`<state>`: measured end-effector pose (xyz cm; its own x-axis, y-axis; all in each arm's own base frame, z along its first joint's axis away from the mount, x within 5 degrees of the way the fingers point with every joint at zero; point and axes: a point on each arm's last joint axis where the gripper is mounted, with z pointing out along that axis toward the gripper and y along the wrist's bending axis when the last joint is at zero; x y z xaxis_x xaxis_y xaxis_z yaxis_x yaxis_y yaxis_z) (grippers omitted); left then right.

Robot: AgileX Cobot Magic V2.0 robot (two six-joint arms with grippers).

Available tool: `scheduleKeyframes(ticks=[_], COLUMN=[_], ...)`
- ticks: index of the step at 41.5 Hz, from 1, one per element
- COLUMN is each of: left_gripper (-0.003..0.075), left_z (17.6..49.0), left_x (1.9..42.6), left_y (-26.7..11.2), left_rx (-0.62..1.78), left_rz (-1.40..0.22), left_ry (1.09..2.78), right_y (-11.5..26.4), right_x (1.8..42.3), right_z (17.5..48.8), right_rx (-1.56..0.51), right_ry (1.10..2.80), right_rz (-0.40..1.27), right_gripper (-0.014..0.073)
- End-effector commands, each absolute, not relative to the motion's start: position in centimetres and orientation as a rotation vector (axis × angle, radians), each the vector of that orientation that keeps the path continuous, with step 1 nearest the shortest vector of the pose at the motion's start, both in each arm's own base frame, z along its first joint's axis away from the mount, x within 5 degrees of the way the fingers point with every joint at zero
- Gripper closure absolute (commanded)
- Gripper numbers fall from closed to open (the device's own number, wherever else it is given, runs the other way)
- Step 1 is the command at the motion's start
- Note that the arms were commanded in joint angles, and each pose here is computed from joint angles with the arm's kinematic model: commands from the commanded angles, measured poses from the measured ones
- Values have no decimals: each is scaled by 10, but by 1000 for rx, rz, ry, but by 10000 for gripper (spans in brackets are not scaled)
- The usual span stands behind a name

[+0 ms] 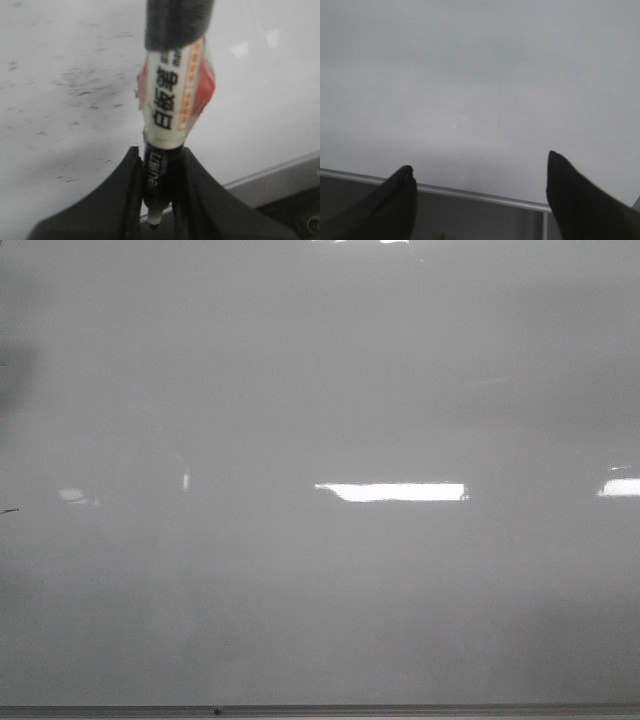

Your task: Write number 9 on whiteboard

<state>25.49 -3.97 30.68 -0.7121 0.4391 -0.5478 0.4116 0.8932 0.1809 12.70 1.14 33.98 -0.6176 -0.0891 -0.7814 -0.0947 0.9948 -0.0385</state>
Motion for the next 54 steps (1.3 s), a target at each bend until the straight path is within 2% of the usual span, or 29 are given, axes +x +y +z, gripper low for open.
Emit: scheduleKeyframes(ticks=[1, 6, 12, 23, 32, 44, 51, 54], left_gripper=[739, 739, 739, 739, 739, 739, 739, 739], left_z=[324, 321, 321, 320, 320, 320, 320, 320], left_x=[245, 232, 213, 183, 167, 152, 152, 152], left_y=[-63, -91, -126, -163, -178, -191, -192, -192], left_rx=[823, 1086, 1353, 1607, 1712, 1791, 1792, 1792], left_rz=[14, -50, -123, -212, -268, -296, -297, -297], left_ry=[2353, 2301, 2175, 2046, 1979, 1908, 1902, 1902], right_y=[13, 21, 37, 82, 130, 190, 208, 210], right_x=[135, 141, 150, 164, 157, 155, 157, 157], right_z=[353, 355, 358, 354, 352, 357, 362, 363], right_rx=[-192, -271, -489, -987, -1361, -1549, -1574, -1562], right_ry=[2229, 2275, 2263, 2188, 2025, 1868, 1840, 1841], right_rz=[-9, 59, 178, 288, 355, 443, 484, 511], right_gripper=[34, 34, 34, 34, 34, 36, 39, 79])
